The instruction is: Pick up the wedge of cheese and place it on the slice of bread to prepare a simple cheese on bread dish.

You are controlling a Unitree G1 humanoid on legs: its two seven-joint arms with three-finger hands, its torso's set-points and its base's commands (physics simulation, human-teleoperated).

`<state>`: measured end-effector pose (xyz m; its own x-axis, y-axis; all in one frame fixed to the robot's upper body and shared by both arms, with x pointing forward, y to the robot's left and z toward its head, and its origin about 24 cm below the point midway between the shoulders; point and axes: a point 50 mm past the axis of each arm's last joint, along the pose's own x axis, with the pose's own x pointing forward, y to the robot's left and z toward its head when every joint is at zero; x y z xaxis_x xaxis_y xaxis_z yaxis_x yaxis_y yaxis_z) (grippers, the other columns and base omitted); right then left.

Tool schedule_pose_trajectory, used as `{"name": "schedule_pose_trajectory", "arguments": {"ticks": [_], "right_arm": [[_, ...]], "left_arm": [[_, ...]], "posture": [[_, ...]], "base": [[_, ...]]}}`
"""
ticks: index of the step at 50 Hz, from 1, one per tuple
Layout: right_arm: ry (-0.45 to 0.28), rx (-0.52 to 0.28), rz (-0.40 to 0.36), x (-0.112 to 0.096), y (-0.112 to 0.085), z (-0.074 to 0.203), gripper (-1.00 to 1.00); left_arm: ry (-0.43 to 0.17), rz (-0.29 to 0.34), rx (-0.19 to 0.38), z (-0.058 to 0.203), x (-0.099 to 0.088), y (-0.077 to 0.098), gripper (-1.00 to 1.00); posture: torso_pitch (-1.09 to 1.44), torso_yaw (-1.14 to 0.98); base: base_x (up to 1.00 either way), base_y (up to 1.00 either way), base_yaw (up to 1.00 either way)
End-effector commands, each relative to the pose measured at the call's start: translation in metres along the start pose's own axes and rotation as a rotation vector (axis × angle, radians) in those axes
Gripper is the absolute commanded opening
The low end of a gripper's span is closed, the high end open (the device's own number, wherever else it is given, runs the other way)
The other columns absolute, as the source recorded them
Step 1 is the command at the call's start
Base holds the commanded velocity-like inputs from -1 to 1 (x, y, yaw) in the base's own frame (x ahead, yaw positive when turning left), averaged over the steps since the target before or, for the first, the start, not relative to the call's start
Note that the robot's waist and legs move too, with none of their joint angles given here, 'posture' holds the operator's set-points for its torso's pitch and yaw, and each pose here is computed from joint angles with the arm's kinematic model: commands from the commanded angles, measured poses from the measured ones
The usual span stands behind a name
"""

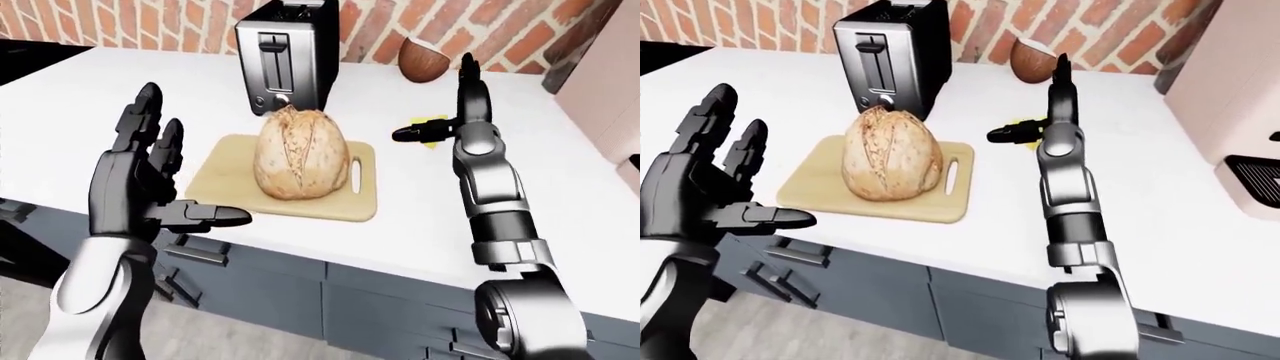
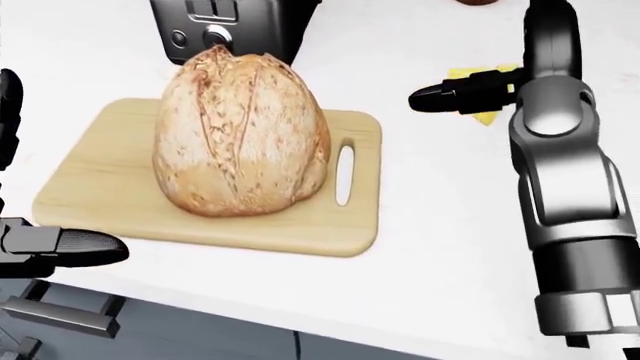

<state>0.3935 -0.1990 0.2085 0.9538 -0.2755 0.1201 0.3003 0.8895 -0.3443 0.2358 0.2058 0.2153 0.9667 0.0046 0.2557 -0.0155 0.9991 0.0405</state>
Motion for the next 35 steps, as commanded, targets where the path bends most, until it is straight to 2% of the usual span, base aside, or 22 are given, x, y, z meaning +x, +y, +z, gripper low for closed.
{"name": "schedule_pose_trajectory", "arguments": {"ticks": [1, 10, 18, 35], "right_arm": [[-0.115, 0.000, -0.048, 0.002, -0.010, 0.026, 1.00], [-0.099, -0.047, -0.061, 0.006, -0.009, 0.020, 1.00], [-0.032, -0.097, -0.062, 0.006, -0.010, 0.006, 1.00], [0.036, -0.132, -0.065, 0.008, -0.011, -0.015, 1.00]], "left_arm": [[-0.076, 0.001, 0.012, 0.013, -0.001, -0.001, 1.00], [-0.077, 0.004, 0.010, 0.012, -0.001, 0.001, 1.00], [-0.076, 0.006, 0.008, 0.012, 0.000, 0.000, 1.00], [-0.077, 0.006, 0.006, 0.011, 0.000, 0.001, 1.00]], "posture": [[0.00, 0.00], [0.00, 0.00], [0.00, 0.00], [0.00, 0.00]], "base": [[0.00, 0.00, 0.00], [0.00, 0.00, 0.00], [0.00, 0.00, 0.00], [0.00, 0.00, 0.00]]}}
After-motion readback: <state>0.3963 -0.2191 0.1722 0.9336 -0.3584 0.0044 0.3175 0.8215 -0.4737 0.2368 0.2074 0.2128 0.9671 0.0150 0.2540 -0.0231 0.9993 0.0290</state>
